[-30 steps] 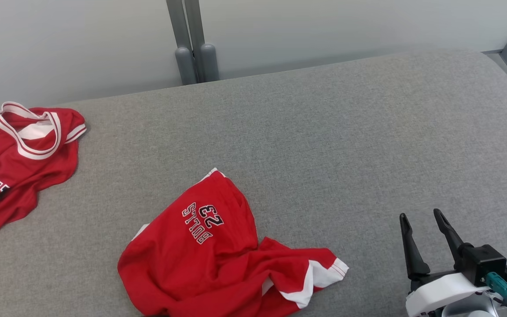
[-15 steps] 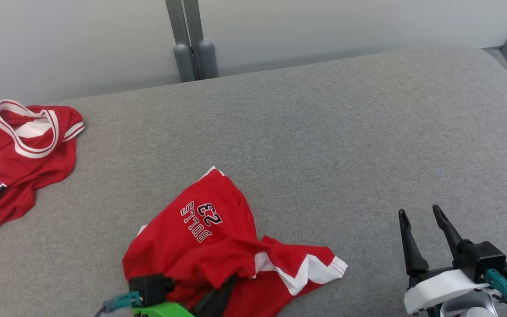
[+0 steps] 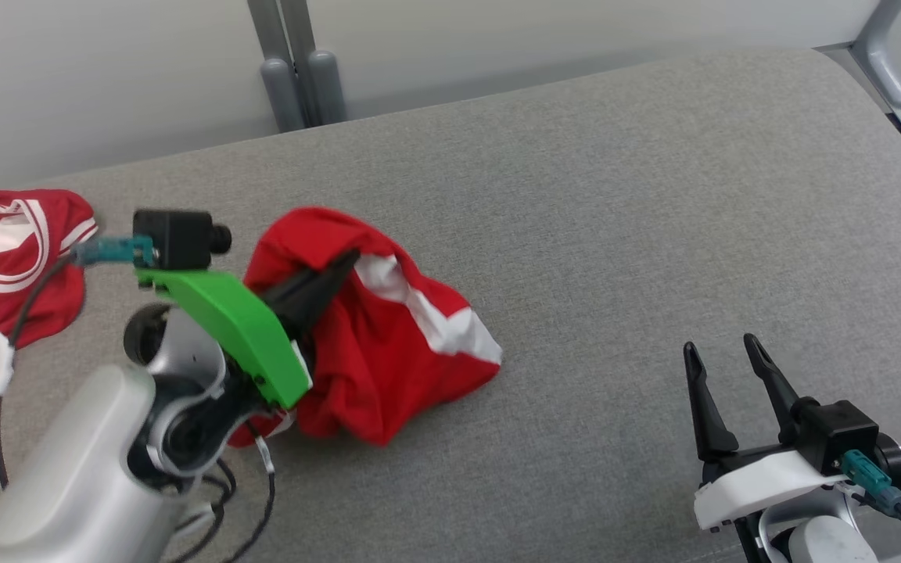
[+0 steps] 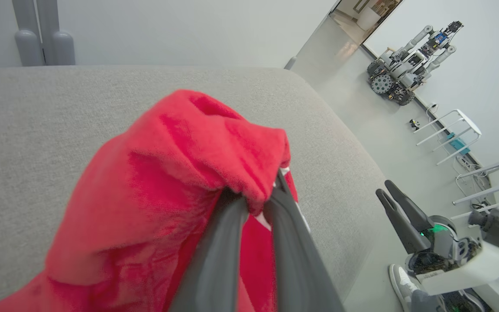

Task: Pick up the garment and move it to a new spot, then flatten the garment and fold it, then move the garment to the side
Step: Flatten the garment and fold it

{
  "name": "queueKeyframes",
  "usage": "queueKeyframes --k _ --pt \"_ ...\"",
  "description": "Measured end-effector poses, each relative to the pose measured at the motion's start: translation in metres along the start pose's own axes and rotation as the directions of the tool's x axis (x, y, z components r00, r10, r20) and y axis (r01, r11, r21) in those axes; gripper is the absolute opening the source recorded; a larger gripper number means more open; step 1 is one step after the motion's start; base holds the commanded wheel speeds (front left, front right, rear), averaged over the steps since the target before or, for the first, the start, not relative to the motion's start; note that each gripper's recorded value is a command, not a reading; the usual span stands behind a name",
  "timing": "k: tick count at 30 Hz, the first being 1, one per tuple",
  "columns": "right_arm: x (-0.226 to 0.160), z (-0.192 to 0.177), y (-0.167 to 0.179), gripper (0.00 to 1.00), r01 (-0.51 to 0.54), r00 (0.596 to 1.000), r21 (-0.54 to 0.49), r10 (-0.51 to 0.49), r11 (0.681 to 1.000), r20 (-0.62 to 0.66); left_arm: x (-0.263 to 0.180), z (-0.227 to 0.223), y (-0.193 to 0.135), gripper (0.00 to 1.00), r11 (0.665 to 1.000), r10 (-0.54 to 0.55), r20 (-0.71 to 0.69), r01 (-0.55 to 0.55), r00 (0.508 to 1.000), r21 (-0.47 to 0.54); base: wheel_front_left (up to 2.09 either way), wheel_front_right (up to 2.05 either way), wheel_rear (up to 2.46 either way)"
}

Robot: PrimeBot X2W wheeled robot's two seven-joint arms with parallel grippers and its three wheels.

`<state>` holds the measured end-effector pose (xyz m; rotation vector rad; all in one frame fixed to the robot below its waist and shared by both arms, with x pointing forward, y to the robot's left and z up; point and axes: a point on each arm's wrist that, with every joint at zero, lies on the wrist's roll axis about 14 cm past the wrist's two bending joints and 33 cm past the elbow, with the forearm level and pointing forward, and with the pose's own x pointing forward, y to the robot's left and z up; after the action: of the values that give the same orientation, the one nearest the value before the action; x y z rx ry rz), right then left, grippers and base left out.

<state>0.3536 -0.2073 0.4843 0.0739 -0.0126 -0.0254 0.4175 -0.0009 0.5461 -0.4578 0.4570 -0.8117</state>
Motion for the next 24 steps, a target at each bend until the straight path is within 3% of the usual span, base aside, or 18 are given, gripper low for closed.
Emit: queueKeyframes --k 7,15,19,24 --pt "-0.004 0.002 -0.016 1.0 0.052 0.999 -0.003 -0.052 0.999 0.002 0.048 0.074 -0.005 0.0 0.994 -0.009 0.06 0.003 0.998 0.111 0.0 0.0 0.0" --pt "-0.013 0.0 -0.035 1.0 0.117 0.993 -0.011 -0.117 0.993 -0.01 0.09 0.096 -0.012 0.0 0.983 -0.048 0.052 0.038 0.998 0.177 0.0 0.0 0.0" --pt "-0.016 -0.004 -0.04 1.0 0.137 0.99 -0.002 -0.137 0.991 -0.023 0.1 0.061 -0.024 0.0 0.988 -0.114 -0.009 0.115 0.993 0.099 0.0 0.0 0.0" --pt "-0.017 -0.009 -0.037 1.0 0.127 0.991 0.004 -0.127 0.992 -0.037 0.084 -0.044 -0.025 0.0 0.99 -0.139 -0.194 0.134 0.971 -0.037 0.0 0.0 0.0"
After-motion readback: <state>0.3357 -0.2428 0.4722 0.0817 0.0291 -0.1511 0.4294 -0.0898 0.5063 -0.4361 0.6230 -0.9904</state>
